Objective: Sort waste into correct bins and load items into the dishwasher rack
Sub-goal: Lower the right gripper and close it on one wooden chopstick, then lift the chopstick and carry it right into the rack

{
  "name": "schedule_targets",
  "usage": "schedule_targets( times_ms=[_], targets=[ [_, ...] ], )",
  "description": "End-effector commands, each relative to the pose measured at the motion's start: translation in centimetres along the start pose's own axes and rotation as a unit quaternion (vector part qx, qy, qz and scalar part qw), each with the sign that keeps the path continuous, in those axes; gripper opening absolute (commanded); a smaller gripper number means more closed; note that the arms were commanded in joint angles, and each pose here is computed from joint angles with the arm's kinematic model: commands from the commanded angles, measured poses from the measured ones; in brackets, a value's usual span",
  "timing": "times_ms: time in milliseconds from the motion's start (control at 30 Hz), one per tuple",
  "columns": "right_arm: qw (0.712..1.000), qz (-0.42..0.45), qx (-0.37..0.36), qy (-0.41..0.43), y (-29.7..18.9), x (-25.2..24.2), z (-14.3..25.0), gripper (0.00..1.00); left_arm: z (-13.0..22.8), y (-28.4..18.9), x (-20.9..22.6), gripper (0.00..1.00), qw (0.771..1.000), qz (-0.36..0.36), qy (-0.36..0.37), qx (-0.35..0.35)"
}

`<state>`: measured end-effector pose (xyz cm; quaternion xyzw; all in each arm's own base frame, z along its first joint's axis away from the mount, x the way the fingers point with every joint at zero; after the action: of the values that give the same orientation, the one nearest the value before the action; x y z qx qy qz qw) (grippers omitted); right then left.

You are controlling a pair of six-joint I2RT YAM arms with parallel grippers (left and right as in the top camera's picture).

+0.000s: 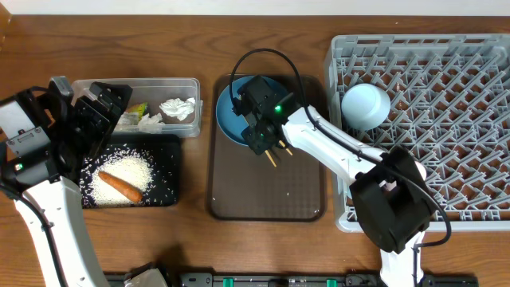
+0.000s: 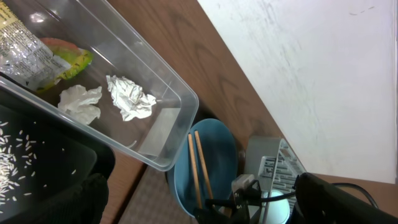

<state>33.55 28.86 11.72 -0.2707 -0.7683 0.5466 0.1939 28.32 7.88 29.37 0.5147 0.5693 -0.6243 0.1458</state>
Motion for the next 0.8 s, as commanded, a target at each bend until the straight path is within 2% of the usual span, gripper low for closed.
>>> schedule_targets(
  times_ms=[0,300,400,533,667,767],
  targets=[
    [1.000,0.002,0.012,-0.003,0.80,0.21,0.42,0.37,-0.13,-0.76,-0.78,0.98,1.000,0.009,0.005,-0.010],
    [1.000,0.000,0.021,-0.002,1.42,0.23,0.71,0.35,-0.13,-0.76,-0.78,0.98,1.000,0.009,0.005,-0.010],
    [1.000,0.000,0.021,-0.002,1.42,0.23,0.72,0.23,-0.13,-0.76,-0.78,0.98,1.000,0.009,0.005,-0.010],
    [1.000,0.000,0.022,-0.002,1.42,0.24,0.76,0.17,-0.13,-0.76,-0.78,0.98,1.000,0.009,0.005,-0.010],
    [1.000,-0.009,0.020,-0.001,1.41,0.41,0.72,0.01,-0.13,-0.76,-0.78,0.98,1.000,0.009,0.005,-0.010],
    [0.999,-0.036,0.012,-0.001,1.27,0.96,0.45,0.01,-0.13,-0.76,-0.78,0.98,1.000,0.009,0.005,-0.010]
  ],
)
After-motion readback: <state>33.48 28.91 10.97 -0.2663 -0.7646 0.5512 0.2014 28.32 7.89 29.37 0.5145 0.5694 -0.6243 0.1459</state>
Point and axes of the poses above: each gripper's point midway between its finger pads, its own y axis out along the fingers, its own x axis along the line the jaws close on, z = x × y, the point moved 7 cm from there along -y, back along the fingers, and after that the axes turned 11 degrees about -y, right-handed, at the moved point
